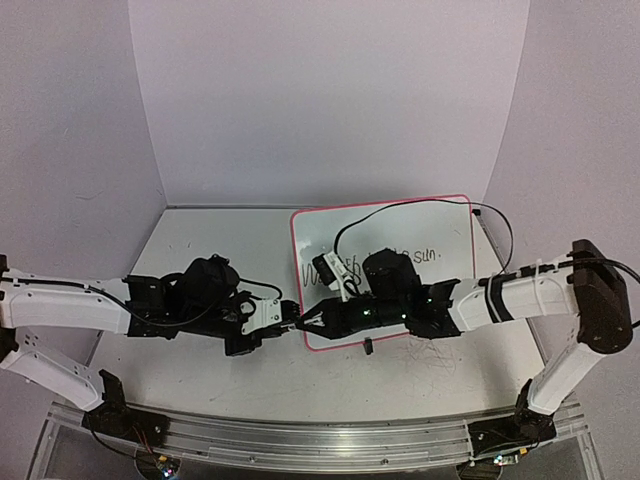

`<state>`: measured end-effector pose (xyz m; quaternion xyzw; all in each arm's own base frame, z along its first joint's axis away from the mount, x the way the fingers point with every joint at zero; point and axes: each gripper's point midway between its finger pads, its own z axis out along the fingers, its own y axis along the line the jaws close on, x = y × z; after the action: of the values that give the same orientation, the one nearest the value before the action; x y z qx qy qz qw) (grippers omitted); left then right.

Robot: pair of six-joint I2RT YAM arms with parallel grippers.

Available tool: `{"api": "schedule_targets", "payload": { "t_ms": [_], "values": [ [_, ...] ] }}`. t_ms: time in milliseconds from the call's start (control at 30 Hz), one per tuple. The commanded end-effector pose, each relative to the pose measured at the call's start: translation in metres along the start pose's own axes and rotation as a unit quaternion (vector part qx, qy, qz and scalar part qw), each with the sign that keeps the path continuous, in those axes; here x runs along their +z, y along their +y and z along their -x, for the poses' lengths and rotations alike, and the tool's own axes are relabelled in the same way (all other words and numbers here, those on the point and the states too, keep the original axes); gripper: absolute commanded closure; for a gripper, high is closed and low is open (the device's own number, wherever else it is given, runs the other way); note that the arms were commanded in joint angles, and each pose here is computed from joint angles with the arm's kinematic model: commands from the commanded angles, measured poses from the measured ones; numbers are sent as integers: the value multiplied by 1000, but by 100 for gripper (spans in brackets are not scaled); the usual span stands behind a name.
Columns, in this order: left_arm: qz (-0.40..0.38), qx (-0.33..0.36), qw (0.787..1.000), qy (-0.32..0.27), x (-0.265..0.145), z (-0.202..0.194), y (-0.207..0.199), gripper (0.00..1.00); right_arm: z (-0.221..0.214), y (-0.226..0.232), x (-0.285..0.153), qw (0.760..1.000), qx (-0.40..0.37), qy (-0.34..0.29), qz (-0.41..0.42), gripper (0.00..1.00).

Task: Write a sentence on the whiteboard
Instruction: Insert the whiteboard marker without the cap into the pen cap.

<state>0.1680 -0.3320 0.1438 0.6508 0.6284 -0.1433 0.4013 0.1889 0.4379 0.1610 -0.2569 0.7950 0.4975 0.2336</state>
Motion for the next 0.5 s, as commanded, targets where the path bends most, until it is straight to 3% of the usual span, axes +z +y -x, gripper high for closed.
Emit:
{"api": "schedule_targets", "payload": {
  "t_ms": [0,467],
  "values": [
    [44,21,986,-158,-30,81,16,100,3,43,34,998,3,-3,63,100],
    [101,52,983,-142,-32,78,10,100,0,60,53,988,112,-35,101,100]
  ]
}}
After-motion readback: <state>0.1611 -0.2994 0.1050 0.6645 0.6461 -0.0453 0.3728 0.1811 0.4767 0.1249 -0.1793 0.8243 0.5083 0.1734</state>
